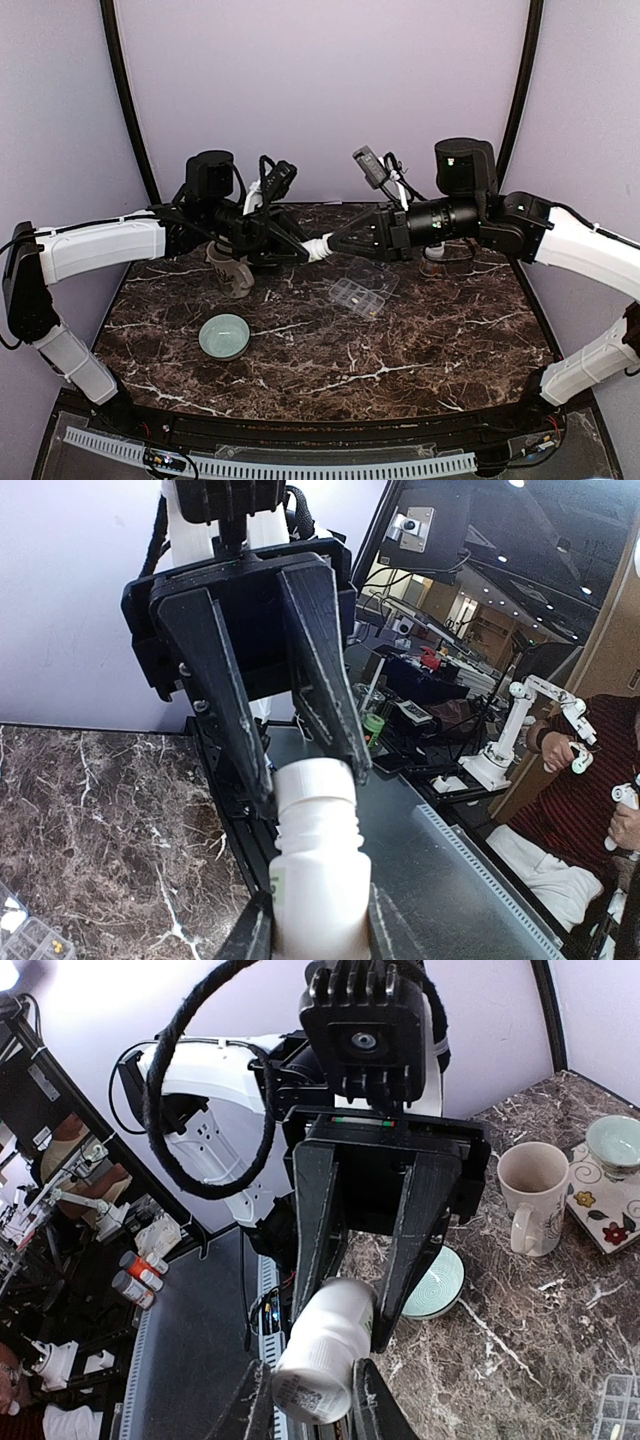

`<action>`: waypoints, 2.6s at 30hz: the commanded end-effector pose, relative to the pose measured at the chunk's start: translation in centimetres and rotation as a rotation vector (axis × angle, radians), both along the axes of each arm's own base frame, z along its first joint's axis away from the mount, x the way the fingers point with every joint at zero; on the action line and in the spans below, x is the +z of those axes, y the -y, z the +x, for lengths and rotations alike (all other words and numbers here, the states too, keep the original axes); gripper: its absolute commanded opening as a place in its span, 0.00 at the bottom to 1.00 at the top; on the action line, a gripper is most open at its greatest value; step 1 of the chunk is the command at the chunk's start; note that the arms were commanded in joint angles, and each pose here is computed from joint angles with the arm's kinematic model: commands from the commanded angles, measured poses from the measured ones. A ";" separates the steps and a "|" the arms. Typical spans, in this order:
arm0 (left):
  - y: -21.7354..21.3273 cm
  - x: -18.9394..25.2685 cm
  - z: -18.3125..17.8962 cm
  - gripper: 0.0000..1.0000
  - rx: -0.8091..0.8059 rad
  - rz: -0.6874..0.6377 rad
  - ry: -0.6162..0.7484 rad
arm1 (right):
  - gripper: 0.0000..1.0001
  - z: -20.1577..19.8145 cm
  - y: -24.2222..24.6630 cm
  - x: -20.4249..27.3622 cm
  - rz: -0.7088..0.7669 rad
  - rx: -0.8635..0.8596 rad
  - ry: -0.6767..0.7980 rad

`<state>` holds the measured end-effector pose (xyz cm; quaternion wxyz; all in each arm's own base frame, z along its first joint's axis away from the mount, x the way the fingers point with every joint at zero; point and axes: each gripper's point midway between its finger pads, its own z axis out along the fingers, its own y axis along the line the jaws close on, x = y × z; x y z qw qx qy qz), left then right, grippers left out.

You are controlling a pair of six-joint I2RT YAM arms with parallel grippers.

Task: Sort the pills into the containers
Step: Close the lid of the pill bottle on the pill bottle.

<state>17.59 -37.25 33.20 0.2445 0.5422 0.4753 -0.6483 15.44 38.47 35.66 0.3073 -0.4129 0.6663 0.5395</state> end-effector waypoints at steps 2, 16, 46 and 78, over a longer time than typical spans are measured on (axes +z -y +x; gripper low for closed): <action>0.5 2.1 0.5 0.00 0.037 -0.051 0.067 | 0.12 -1.0 -1.1 -1.2 -0.046 0.031 0.019; 0.6 2.6 0.6 0.00 0.036 -0.068 0.067 | 0.12 -1.8 -1.2 -2.6 -0.097 0.044 0.031; 0.8 3.2 -1.0 0.00 -0.068 -0.061 0.037 | 0.12 -2.6 -2.2 -6.2 -0.243 0.093 0.088; 1.9 4.6 -2.2 0.00 -0.006 -0.116 0.149 | 0.10 -2.6 -3.5 -9.4 -0.252 0.101 -0.016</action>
